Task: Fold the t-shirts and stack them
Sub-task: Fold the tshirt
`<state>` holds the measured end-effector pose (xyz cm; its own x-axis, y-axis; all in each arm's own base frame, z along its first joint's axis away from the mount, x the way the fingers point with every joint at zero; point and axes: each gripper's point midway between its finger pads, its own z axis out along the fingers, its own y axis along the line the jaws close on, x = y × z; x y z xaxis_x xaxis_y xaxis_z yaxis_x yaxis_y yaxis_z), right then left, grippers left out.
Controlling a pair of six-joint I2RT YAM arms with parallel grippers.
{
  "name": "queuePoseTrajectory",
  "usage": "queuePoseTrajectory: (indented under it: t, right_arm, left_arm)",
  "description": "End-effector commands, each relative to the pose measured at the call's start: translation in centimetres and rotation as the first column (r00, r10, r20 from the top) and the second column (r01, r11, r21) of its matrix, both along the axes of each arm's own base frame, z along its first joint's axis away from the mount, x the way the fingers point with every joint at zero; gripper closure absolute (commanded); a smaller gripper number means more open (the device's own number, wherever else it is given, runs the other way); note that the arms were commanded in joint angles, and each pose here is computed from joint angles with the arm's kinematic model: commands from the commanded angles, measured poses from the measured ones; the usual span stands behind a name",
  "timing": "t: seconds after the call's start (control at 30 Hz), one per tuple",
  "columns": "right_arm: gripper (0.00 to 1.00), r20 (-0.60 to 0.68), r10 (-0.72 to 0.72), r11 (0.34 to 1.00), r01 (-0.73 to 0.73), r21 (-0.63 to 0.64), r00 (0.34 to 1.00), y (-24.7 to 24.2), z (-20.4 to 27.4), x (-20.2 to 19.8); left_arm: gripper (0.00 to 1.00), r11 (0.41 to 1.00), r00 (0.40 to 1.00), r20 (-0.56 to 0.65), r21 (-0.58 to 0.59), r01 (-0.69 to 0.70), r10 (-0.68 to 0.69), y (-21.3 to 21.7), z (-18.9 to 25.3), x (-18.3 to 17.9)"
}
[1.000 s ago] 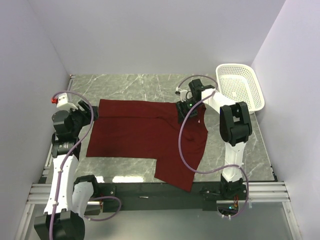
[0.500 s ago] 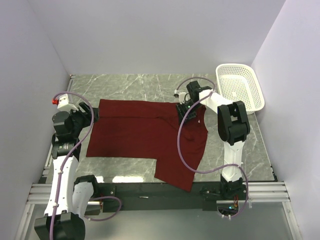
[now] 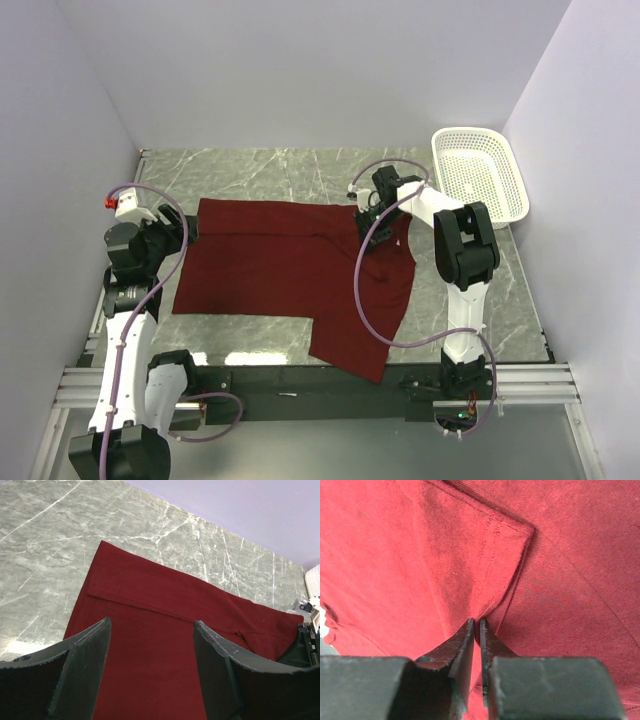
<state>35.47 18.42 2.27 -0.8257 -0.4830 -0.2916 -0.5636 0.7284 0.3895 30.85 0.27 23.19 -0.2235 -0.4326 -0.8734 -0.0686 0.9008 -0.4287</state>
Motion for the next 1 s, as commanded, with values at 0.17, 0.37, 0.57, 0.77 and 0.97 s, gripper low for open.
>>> queuePoseTrajectory:
  t: [0.17, 0.37, 0.57, 0.77, 0.97]
  right_arm:
    - [0.94, 0.080, 0.090, 0.994, -0.094, 0.050, 0.993, 1.9, 3.3, -1.4]
    - [0.91, 0.086, 0.261, 0.961, -0.267, 0.075, 0.962, 4.2, 3.8, -5.0]
    - [0.36, 0.042, 0.519, 0.846, -0.520, 0.122, 0.854, 6.9, 3.9, -10.9]
    - [0.29, 0.124, 0.425, 0.880, -0.441, 0.173, 0.897, 7.1, 6.5, -8.5]
    - [0.28, 0.269, 0.189, 0.959, -0.237, 0.158, 0.945, 3.9, 9.4, -2.1]
  left_arm:
    - [0.28, 1.000, 0.999, 0.028, 0.022, 0.016, -0.017, -0.1, 0.7, -0.1]
    - [0.28, 1.000, 1.000, 0.025, 0.022, 0.016, -0.017, -0.1, 0.6, -0.1]
    - [0.28, 1.000, 1.000, 0.020, 0.021, 0.018, -0.018, -0.1, 0.5, 0.0]
    - [0.28, 1.000, 1.000, 0.019, 0.022, 0.018, -0.018, -0.2, 0.4, 0.0]
    - [0.28, 1.000, 1.000, 0.019, 0.022, 0.018, -0.018, -0.1, 0.4, 0.0]
